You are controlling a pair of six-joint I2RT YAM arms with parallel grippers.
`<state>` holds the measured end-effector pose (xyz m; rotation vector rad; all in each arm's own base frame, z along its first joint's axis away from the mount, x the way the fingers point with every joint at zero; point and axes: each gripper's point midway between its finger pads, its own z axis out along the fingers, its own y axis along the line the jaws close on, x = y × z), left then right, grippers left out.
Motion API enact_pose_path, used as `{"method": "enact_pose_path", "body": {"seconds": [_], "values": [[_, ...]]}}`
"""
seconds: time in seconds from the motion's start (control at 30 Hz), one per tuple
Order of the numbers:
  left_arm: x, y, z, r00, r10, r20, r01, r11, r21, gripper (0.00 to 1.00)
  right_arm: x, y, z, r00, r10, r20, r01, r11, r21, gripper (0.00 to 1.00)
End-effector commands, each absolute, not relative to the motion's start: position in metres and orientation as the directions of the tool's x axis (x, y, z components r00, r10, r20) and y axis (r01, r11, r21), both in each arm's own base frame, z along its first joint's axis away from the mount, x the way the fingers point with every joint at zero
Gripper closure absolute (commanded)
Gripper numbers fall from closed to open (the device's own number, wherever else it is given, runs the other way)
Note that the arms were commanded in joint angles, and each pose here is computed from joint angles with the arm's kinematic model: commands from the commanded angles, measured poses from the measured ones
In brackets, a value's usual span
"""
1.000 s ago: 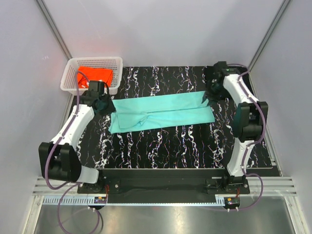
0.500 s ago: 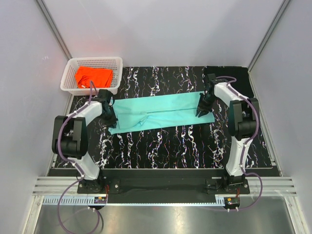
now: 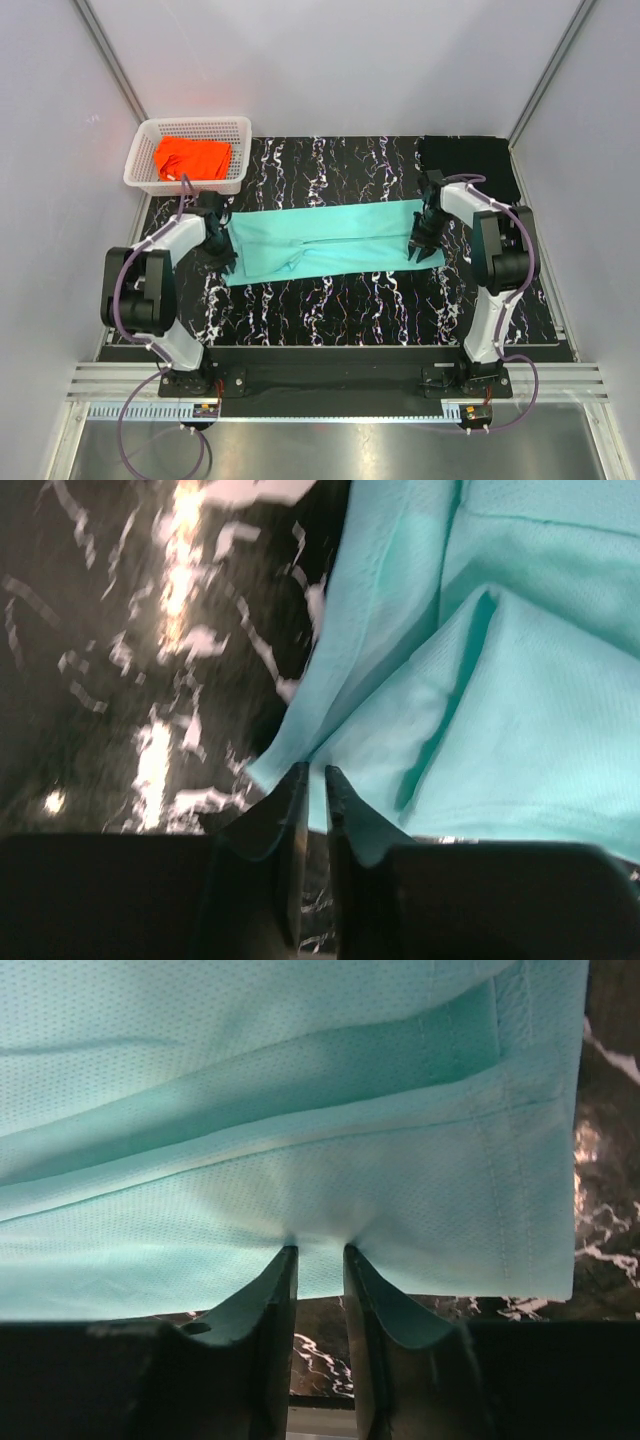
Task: Fold and stack the t-shirts
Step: Fold the tshirt
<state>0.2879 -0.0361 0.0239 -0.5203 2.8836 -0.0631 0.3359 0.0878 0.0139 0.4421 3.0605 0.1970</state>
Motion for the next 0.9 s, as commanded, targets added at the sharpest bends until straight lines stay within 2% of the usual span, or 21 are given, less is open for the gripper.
{"method": "enact_pose_path", "body": {"seconds": [0.0, 0.13, 0.23, 0.33, 0.43, 0.47, 0.57, 0.63, 0.67, 0.87], "values": [[0.292, -0.032, 0.062, -0.901, -0.321, -0.291, -0.306, 0.947, -0.096, 0.76, 0.338, 0.084, 0.046, -0.96, 0.263, -0.098, 0.247, 0.958, 0.148, 0.66], [0.307, -0.045, 0.112, -0.873, -0.269, -0.407, -0.228, 0.962, -0.147, 0.64, 0.354, 0.089, 0.075, -0.957, 0.25, -0.147, 0.222, 0.958, 0.181, 0.6], [0.32, -0.076, 0.134, -0.86, -0.238, -0.451, -0.143, 0.962, -0.235, 0.64, 0.369, 0.107, 0.085, -0.957, 0.246, -0.152, 0.2, 0.943, 0.266, 0.59], [0.328, -0.115, 0.128, -0.884, -0.21, -0.417, -0.074, 0.945, -0.32, 0.66, 0.377, 0.14, 0.083, -0.968, 0.219, -0.12, 0.165, 0.921, 0.354, 0.59], [0.333, -0.148, 0.108, -0.92, -0.203, -0.335, -0.052, 0.911, -0.408, 0.68, 0.382, 0.185, 0.082, -0.977, 0.195, -0.091, 0.133, 0.88, 0.455, 0.6], [0.335, -0.154, 0.098, -0.932, -0.2, -0.304, -0.059, 0.908, -0.415, 0.69, 0.379, 0.204, 0.085, -0.982, 0.181, -0.059, 0.124, 0.842, 0.525, 0.62], [0.342, -0.166, 0.096, -0.935, -0.194, -0.298, -0.046, 0.898, -0.438, 0.69, 0.377, 0.252, 0.081, -0.982, 0.191, 0.013, 0.153, 0.745, 0.649, 0.76], [0.348, -0.17, 0.094, -0.936, -0.19, -0.296, -0.042, 0.896, -0.443, 0.69, 0.374, 0.277, 0.071, -0.981, 0.19, 0.029, 0.162, 0.734, 0.66, 0.82], [0.35, -0.171, 0.095, -0.937, -0.19, -0.294, -0.041, 0.894, -0.447, 0.69, 0.373, 0.284, 0.066, -0.981, 0.19, 0.029, 0.162, 0.737, 0.657, 0.89], [0.348, -0.182, 0.089, -0.949, -0.191, -0.25, -0.049, 0.874, -0.483, 0.7, 0.369, 0.319, 0.047, -0.982, 0.187, 0.004, 0.141, 0.726, 0.673, 0.96]]}}
